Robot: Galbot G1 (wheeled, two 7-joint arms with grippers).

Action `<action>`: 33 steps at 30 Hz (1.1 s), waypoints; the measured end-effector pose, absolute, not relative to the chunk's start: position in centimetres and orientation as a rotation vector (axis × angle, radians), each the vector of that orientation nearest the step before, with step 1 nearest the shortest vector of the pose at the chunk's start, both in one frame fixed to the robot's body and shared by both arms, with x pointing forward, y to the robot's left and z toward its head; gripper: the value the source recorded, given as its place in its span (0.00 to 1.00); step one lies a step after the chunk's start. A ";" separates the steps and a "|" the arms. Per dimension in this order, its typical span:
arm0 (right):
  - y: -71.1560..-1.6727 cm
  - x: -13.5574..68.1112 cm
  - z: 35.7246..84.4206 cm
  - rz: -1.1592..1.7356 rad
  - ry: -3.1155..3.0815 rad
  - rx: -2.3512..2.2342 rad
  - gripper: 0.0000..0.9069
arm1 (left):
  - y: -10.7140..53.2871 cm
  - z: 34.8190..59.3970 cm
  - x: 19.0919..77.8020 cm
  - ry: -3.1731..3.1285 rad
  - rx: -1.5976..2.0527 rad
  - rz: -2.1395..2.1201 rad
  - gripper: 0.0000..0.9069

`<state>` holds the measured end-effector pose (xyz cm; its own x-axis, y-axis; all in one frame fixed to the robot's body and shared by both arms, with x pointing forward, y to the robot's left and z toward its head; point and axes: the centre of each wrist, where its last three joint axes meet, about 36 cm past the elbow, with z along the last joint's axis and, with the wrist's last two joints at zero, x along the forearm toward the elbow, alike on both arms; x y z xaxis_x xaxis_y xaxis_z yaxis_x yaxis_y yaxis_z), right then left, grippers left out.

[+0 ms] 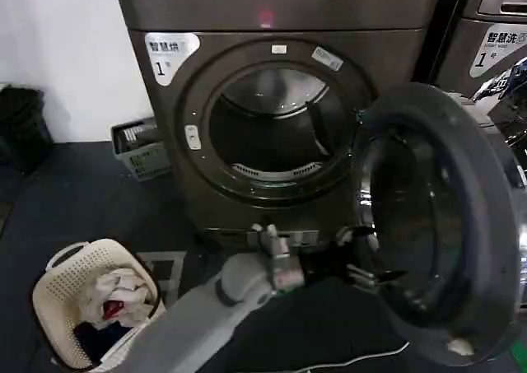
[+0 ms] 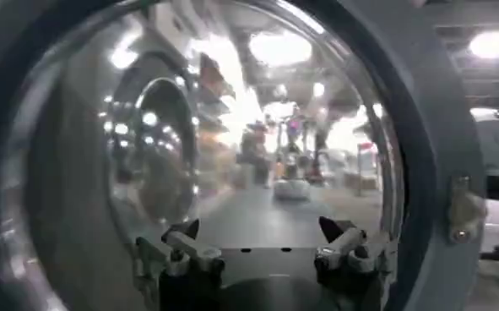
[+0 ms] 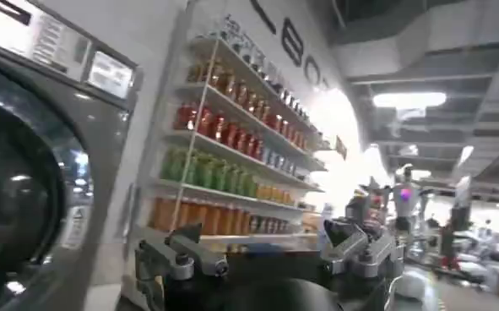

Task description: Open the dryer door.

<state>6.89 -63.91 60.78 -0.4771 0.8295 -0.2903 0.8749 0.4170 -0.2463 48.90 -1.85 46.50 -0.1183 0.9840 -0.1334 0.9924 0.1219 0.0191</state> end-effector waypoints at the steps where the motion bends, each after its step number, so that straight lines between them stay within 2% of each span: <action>1: -63.9 6.6 60.8 -0.559 2.534 1.542 1.00 | -2.4 46.5 49.0 2.262 2.010 -0.110 1.00; 16: -63.3 4.6 61.8 -0.600 2.495 1.579 1.00 | -9.7 47.8 51.2 2.235 1.940 -0.015 1.00; 33: -63.5 4.7 61.8 -0.592 2.495 1.574 1.00 | -8.4 45.7 55.7 2.403 1.776 0.117 1.00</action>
